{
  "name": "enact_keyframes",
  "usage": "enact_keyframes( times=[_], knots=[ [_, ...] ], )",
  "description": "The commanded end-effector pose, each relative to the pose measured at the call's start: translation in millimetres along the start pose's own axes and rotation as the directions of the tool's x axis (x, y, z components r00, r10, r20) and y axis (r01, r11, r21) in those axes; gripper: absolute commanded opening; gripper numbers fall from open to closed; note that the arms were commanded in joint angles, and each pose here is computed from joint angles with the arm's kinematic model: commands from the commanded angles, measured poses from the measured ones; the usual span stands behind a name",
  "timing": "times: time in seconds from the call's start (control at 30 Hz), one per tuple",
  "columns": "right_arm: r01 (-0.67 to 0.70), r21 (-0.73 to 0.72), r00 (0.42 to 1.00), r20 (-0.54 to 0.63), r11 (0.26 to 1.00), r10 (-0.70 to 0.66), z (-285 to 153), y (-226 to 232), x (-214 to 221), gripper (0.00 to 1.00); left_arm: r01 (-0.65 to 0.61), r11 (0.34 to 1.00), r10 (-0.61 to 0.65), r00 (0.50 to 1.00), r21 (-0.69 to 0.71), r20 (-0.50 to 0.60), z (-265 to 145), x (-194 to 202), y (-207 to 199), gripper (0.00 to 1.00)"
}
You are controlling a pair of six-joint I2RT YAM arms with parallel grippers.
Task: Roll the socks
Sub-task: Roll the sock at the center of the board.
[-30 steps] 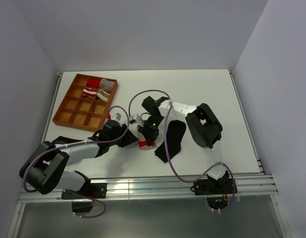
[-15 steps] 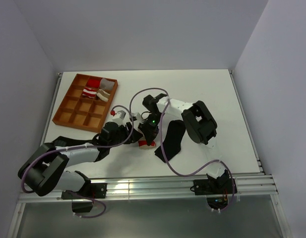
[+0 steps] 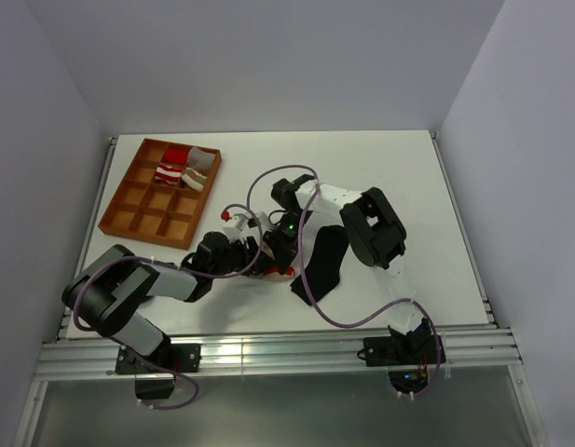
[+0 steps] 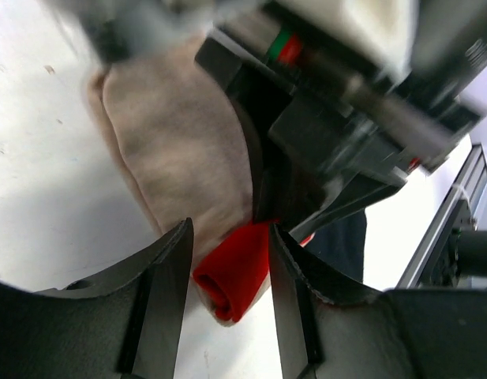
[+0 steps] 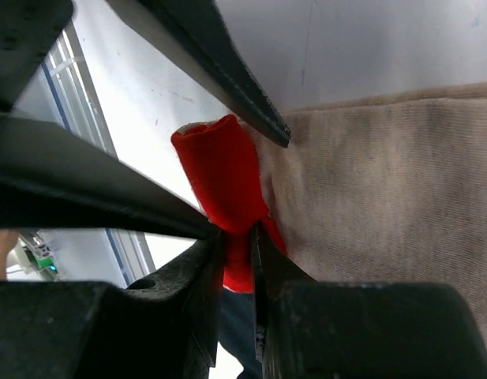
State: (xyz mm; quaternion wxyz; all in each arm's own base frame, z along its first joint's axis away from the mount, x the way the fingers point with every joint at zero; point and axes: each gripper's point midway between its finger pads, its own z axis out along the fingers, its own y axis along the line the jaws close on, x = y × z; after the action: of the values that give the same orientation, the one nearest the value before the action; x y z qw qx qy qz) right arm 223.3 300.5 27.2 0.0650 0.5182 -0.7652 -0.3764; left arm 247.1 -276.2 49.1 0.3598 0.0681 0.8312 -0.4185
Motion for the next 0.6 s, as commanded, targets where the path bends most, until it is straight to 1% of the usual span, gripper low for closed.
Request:
enact_keyframes(
  times=[0.0, 0.27, 0.37, 0.47, 0.5, 0.57],
  knots=[
    [-0.022, 0.029, 1.000, -0.021, 0.999, 0.023, 0, -16, 5, 0.13, -0.048, 0.994, 0.048, 0.999, 0.103, 0.004, 4, -1, -16, 0.48],
    [-0.052, 0.061, 0.998, -0.016, 0.997, 0.053, -1, -23, 5, 0.13, -0.028, 0.991, 0.032, 0.999, 0.131, -0.031, 7, 11, -16, 0.47],
    [-0.058, 0.082, 0.998, -0.013, 0.995, 0.060, -2, -26, 4, 0.13, -0.018, 0.990, 0.025, 0.998, 0.138, -0.054, 9, 15, -16, 0.44],
    [-0.059, 0.107, 0.998, -0.007, 0.993, 0.060, -3, -30, 3, 0.14, -0.009, 0.992, 0.018, 0.998, 0.126, -0.067, 10, 17, -13, 0.37],
    [-0.062, 0.115, 0.998, -0.008, 0.991, 0.063, -3, -30, 4, 0.14, -0.005, 0.993, 0.014, 0.997, 0.119, -0.071, 11, 18, -12, 0.33],
    [-0.059, 0.143, 0.998, 0.001, 0.988, 0.059, -5, -34, 3, 0.19, 0.002, 0.994, 0.007, 0.996, 0.106, -0.086, 12, 21, -10, 0.27]
  ],
)
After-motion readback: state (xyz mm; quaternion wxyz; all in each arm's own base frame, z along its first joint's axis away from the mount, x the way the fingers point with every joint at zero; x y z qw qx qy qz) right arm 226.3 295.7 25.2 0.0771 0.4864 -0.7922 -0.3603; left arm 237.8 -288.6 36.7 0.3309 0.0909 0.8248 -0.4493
